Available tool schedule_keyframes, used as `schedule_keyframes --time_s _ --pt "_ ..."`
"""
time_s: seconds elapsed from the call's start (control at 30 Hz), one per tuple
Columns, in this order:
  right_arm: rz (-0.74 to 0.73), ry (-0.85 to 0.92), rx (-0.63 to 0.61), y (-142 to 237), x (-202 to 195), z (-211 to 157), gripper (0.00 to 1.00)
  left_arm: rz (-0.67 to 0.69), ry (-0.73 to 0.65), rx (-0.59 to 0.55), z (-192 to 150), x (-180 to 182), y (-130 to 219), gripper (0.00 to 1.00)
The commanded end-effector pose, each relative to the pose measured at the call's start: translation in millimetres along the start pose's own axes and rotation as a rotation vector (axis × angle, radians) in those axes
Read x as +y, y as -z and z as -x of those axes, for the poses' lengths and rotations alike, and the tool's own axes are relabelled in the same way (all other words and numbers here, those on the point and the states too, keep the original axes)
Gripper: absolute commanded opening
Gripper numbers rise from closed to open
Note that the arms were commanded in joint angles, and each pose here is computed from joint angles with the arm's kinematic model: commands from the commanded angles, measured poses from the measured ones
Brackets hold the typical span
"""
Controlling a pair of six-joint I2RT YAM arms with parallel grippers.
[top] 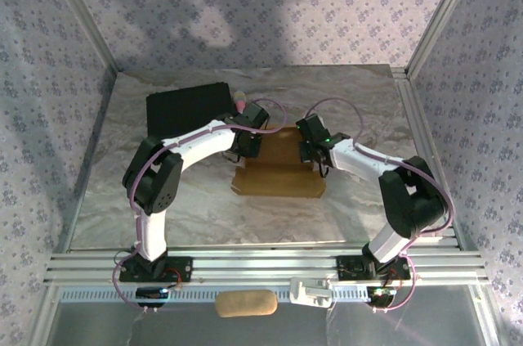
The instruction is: Fold the paper box
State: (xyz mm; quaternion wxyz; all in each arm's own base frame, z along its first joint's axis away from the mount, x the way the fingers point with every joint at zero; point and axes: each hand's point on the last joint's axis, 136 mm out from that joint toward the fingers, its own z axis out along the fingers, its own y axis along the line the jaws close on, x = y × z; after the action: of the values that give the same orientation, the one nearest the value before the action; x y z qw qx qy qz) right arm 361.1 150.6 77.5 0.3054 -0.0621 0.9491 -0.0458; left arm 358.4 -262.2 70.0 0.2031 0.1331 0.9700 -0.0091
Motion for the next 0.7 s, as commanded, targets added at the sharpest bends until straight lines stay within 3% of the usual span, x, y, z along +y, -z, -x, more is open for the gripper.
schedule_keyframes --time_s 0.0,0.2,0.3,0.47,0.67 --pt "-0.156 0.015 0.004 5.4 -9.8 -7.9 0.0 0.012 -0.053 0.007 -2.2 -7.8 5.9 0.0" --pt "-0.142 -0.014 -0.025 5.7 -5.9 -9.2 0.02 0.01 -0.053 0.005 -3.2 -8.7 5.3 0.0" --pt "-0.13 -0.031 -0.018 4.1 -7.7 -5.6 0.17 0.009 -0.056 0.006 -4.3 -9.1 5.1 0.0" --pt "-0.121 -0.051 -0.02 2.6 -11.1 -0.3 0.31 0.01 -0.058 0.006 -4.5 -8.5 5.5 0.0" --pt "-0.106 -0.065 -0.005 -1.9 -9.0 0.5 0.24 0.006 -0.052 0.003 -3.2 -9.9 6.3 0.0"
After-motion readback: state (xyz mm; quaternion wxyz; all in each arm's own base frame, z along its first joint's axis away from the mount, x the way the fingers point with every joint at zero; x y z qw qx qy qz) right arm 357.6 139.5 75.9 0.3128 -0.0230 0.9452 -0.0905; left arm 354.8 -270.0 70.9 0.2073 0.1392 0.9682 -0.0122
